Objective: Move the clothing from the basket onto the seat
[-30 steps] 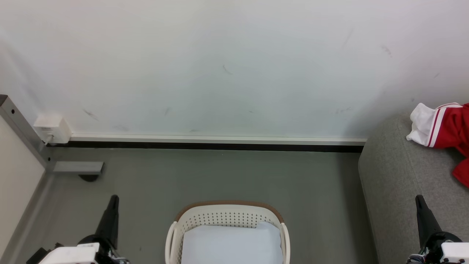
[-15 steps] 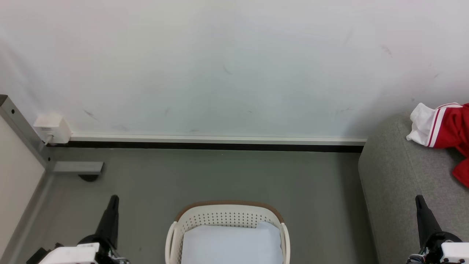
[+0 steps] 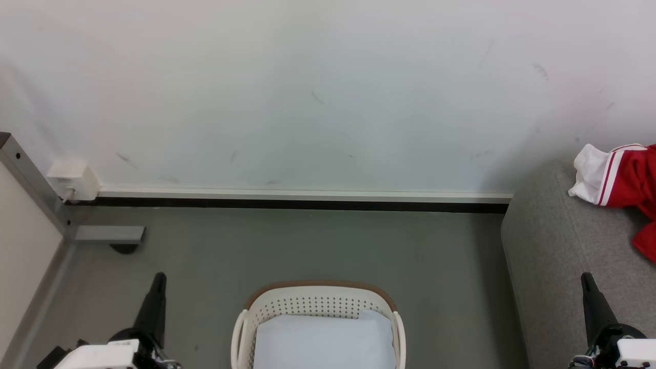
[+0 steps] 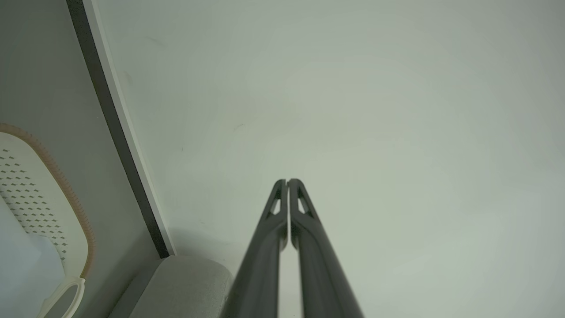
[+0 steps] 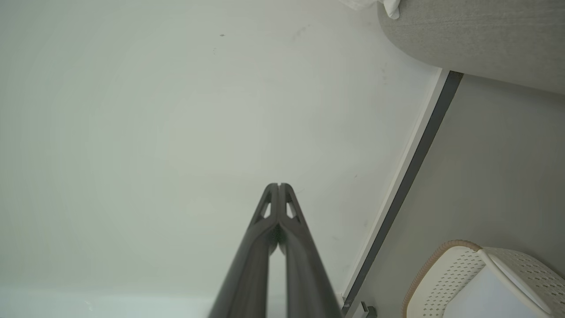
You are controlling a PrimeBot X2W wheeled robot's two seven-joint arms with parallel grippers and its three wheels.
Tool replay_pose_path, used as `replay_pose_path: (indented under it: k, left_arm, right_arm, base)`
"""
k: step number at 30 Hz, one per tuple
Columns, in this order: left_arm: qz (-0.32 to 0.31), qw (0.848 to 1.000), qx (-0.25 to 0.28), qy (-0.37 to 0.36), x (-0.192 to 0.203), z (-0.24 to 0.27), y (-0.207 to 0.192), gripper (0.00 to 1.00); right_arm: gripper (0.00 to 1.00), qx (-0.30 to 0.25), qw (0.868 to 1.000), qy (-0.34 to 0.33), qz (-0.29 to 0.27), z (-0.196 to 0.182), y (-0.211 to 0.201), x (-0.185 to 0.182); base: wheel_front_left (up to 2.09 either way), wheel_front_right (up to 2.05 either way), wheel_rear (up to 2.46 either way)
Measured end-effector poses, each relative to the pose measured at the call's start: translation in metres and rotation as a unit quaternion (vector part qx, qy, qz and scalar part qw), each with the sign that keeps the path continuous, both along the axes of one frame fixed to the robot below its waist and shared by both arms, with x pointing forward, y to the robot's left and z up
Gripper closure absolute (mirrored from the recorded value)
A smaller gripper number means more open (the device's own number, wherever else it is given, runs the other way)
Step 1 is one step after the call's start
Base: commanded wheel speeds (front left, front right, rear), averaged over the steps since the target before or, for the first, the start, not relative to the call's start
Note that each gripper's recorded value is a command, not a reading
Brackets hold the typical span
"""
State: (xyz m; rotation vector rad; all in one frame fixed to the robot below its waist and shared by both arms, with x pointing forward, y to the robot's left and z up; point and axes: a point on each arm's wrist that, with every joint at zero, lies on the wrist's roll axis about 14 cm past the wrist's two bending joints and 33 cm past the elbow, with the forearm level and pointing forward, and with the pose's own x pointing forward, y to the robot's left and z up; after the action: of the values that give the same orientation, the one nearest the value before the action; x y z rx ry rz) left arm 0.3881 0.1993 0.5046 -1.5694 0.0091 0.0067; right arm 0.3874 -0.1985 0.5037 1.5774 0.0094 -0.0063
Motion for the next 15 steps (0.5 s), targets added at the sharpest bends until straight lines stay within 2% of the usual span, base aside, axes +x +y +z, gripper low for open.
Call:
replay_pose_path:
  k: [15]
  left_arm:
    - [0.000,1.000,0.000,0.000,0.0000,0.0000,0.0000,1.00]
  right_arm:
    - [1.00,0.000,1.000,0.000,0.000,0.0000,0.0000,0.0000]
  base:
    - [0.00,0.00,0.00]
